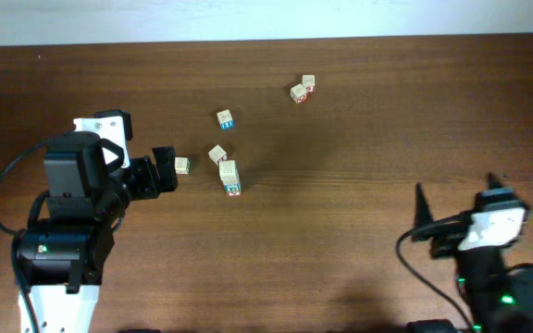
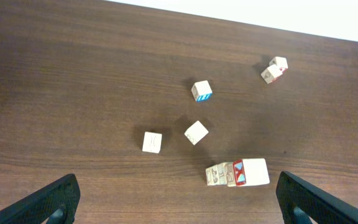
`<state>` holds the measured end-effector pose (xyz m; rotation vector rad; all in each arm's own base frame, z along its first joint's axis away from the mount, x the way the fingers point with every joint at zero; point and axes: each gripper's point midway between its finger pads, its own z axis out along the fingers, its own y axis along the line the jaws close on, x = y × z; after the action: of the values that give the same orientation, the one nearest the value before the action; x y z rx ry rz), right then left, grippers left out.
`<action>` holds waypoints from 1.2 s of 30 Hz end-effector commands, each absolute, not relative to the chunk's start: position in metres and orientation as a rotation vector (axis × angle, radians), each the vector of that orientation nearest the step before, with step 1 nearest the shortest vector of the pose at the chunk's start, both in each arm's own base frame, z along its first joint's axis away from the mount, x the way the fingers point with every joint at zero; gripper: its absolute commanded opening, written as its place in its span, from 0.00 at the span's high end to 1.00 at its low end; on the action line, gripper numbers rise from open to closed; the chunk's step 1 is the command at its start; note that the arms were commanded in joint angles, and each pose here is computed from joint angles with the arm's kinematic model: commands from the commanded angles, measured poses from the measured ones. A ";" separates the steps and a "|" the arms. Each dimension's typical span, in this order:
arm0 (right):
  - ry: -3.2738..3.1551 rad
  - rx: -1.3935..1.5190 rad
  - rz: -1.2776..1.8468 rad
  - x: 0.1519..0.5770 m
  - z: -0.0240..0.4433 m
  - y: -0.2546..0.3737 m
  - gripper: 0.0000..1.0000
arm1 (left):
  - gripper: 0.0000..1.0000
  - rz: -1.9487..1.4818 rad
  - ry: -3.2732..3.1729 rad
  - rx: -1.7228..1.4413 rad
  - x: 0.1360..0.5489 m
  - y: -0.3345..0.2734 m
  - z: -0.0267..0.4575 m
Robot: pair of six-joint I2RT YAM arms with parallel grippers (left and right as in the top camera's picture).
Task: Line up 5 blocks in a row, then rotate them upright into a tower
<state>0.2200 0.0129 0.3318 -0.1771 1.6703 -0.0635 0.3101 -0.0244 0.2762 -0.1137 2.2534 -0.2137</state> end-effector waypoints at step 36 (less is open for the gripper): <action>1.637 -0.134 0.022 0.245 0.157 0.017 0.02 | 0.01 -0.196 2.239 -0.111 0.311 -0.022 0.282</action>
<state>0.2452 0.0207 0.1602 -0.1507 1.6337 0.0306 0.3099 -0.0245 0.2760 -0.1137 2.2545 -0.2141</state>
